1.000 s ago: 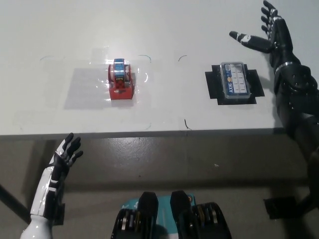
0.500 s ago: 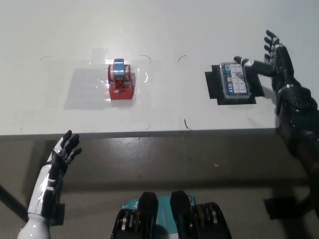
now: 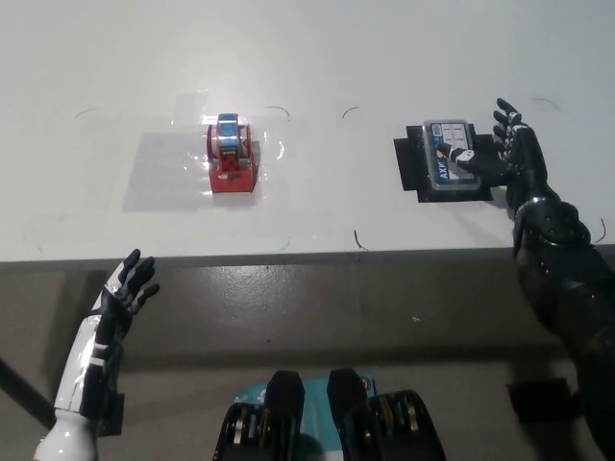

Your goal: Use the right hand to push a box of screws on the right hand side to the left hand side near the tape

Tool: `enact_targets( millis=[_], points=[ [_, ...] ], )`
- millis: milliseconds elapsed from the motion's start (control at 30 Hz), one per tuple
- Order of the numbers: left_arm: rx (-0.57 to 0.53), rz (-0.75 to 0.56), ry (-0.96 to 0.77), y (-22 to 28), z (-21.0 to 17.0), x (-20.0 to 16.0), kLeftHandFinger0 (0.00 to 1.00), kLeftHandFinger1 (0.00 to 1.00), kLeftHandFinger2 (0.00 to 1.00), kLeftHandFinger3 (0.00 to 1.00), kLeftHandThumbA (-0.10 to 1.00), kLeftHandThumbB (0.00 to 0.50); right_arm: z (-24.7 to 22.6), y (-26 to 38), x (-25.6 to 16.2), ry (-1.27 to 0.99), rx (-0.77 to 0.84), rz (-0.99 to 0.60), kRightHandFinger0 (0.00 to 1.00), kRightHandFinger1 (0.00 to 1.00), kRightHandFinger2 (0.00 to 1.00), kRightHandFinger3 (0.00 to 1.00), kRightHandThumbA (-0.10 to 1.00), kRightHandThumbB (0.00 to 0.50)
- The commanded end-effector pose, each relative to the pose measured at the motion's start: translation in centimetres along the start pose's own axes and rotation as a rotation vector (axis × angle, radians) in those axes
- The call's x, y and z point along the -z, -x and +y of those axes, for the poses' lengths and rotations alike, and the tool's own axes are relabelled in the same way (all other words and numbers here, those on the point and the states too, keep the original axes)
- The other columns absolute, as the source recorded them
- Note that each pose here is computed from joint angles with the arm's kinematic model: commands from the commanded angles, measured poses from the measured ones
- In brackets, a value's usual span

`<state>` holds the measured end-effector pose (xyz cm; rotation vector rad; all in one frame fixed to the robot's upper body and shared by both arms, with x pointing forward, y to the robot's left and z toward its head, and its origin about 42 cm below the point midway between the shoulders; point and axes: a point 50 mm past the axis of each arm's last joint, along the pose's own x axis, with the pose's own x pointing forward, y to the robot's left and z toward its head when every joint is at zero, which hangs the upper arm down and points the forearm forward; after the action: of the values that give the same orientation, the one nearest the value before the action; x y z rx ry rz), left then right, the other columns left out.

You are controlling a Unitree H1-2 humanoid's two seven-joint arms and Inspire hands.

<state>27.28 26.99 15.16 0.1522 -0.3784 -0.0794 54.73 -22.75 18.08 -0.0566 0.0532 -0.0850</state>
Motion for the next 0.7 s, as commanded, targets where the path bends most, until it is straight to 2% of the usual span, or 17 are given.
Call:
enact_targets(
  millis=[0,100,167,267,333,500,667],
  points=[
    [0.01,-0.051,-0.017,-0.9,0.4,-1.2,1.0,1.0,1.0,1.0,1.0,0.0,2.6,0.0,-0.7,-0.04,-0.043,-0.009,1.0,1.0,1.0,1.0,1.0,0.16],
    [0.01,-0.052,-0.019,-1.0,0.4,-1.1,1.0,1.0,1.0,1.0,1.0,0.003,3.8,0.1,-0.9,-0.088,-0.067,-0.012,1.0,1.0,1.0,1.0,1.0,0.203],
    [0.008,-0.052,-0.012,-1.0,0.4,-1.2,1.0,1.0,1.0,1.0,1.0,0.003,4.4,0.1,-0.9,-0.107,-0.073,-0.014,1.0,1.0,1.0,1.0,1.0,0.204],
    [0.008,-0.055,-0.014,-1.2,0.5,-1.2,1.0,1.0,1.0,1.0,1.0,0.015,5.3,0.2,-1.3,-0.058,-0.09,-0.029,1.0,1.0,1.0,1.0,1.0,0.188],
    [0.011,-0.06,-0.018,-1.2,0.6,-1.3,1.0,1.0,1.0,1.0,1.0,0.007,5.9,0.2,-1.5,-0.078,-0.097,-0.028,1.0,1.0,1.0,1.0,1.0,0.191],
    [0.009,-0.068,-0.022,-1.5,0.6,-1.5,1.0,1.0,1.0,1.0,1.0,0.018,7.0,0.4,-1.7,-0.105,-0.107,-0.033,1.0,1.0,1.0,1.0,1.0,0.161],
    [0.01,-0.07,-0.025,-1.8,0.7,-1.5,1.0,1.0,1.0,1.0,1.0,0.009,8.0,0.6,-1.6,-0.158,-0.117,-0.024,1.0,1.0,1.0,1.0,1.0,0.164]
  ],
)
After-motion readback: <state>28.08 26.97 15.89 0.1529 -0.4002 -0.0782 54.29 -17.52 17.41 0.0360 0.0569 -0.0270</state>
